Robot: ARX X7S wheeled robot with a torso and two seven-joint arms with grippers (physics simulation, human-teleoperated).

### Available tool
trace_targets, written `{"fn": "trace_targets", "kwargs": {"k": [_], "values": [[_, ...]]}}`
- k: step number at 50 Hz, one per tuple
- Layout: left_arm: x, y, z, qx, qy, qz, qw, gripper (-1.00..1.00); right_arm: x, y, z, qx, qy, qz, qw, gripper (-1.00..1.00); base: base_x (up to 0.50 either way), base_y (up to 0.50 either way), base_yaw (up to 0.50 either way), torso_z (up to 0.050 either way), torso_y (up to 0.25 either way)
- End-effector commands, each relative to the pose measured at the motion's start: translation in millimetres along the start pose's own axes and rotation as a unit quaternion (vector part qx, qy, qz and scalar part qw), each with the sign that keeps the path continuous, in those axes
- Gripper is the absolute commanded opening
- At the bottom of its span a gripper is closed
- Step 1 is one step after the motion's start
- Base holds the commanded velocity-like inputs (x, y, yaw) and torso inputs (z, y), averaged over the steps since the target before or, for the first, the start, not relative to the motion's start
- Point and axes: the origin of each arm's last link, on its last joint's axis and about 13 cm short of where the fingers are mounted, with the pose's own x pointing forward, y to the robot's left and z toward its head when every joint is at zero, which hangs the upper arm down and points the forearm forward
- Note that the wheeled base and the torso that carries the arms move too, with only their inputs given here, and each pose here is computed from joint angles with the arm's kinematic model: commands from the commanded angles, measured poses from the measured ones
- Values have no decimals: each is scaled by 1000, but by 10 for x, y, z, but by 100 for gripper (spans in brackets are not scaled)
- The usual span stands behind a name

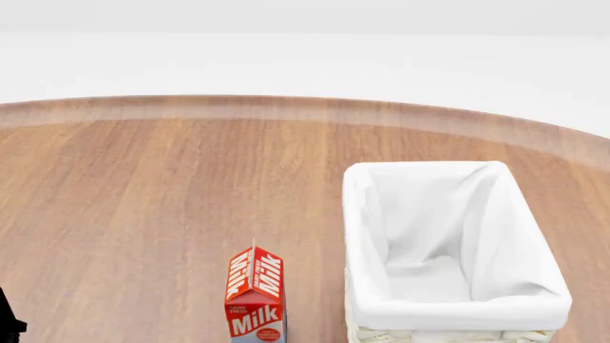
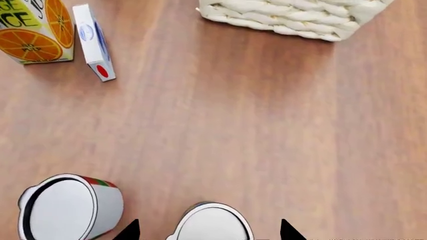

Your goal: Pick up the alphabet soup and the tomato sauce, and put them in the basket.

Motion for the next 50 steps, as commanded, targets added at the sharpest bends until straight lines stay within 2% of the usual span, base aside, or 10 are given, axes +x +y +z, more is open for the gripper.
{"fn": "trace_targets", "kwargs": {"k": [1, 21, 24, 50], "values": [[-5, -2, -2, 0, 0, 0, 1000, 100, 53, 2, -37, 5, 4, 0, 1000, 100, 0, 0, 0, 0, 0], [7, -21, -18, -1, 3, -4, 1000, 100, 126, 31, -91, 1, 8, 1, 1000, 100, 0, 0, 0, 0, 0], [8, -17, -13, -1, 2, -3, 1000, 100, 66, 25, -56, 2, 10, 2, 1000, 100, 0, 0, 0, 0, 0], [0, -17, -29, 0, 4, -3, 1000, 100, 230, 39, -164, 9, 22, 4, 1000, 100, 0, 0, 0, 0, 0]]}}
